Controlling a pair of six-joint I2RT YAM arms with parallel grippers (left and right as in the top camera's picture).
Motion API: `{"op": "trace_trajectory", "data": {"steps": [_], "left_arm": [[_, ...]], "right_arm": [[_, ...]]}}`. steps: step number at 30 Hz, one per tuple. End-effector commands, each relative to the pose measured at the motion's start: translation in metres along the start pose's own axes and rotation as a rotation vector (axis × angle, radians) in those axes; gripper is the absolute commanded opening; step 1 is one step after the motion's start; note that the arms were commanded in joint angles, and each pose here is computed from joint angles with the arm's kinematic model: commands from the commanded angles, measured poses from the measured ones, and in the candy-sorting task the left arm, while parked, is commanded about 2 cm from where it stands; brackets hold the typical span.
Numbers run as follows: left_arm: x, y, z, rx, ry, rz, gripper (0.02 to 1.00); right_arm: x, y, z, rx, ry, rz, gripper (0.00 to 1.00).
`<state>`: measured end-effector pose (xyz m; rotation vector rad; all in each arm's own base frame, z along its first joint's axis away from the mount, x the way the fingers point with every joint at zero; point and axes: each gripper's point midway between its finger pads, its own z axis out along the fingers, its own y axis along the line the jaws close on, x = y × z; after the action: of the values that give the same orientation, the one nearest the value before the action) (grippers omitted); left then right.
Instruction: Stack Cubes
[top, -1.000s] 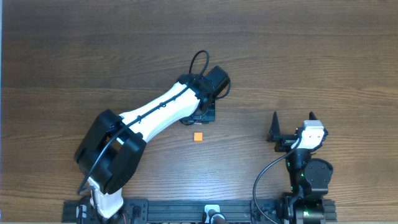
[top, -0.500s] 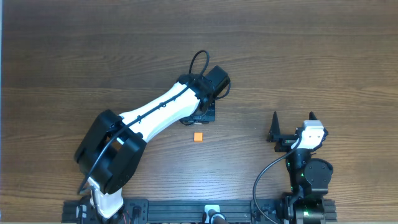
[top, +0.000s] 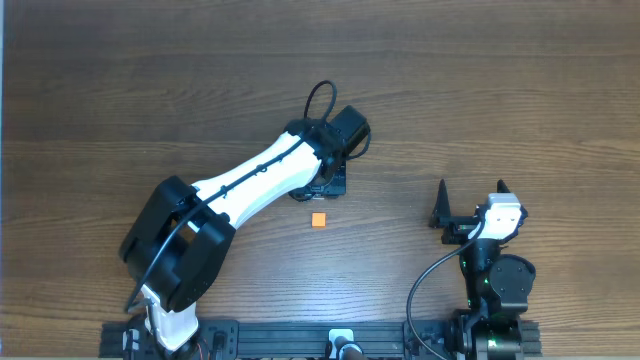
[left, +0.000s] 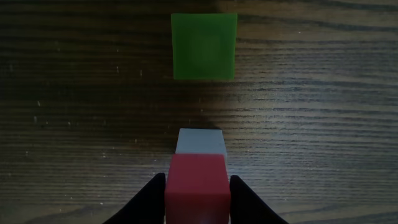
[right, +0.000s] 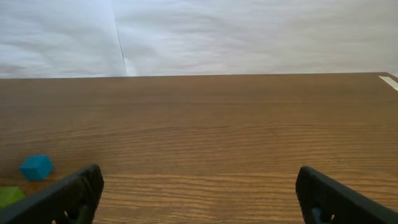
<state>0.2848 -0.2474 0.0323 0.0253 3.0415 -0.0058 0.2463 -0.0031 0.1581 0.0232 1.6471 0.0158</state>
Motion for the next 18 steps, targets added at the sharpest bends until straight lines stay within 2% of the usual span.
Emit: {"op": "trace_trajectory", "data": {"steps": [1, 9, 18], "left_arm": [[-0.007, 0.001, 0.000, -0.010, -0.015, -0.003, 0.360], [-0.006, 0.002, 0.000, -0.014, -0.009, -0.003, 0.472], [0.009, -0.002, -0.002, -0.005, 0.040, 0.007, 0.643]], "right_arm": [[0.001, 0.000, 0.000, -0.003, -0.005, -0.001, 0.991], [0.001, 0.000, 0.000, -0.003, -0.005, -0.001, 0.993], [0.001, 0.000, 0.000, -0.003, -0.005, -0.001, 0.993]]}}
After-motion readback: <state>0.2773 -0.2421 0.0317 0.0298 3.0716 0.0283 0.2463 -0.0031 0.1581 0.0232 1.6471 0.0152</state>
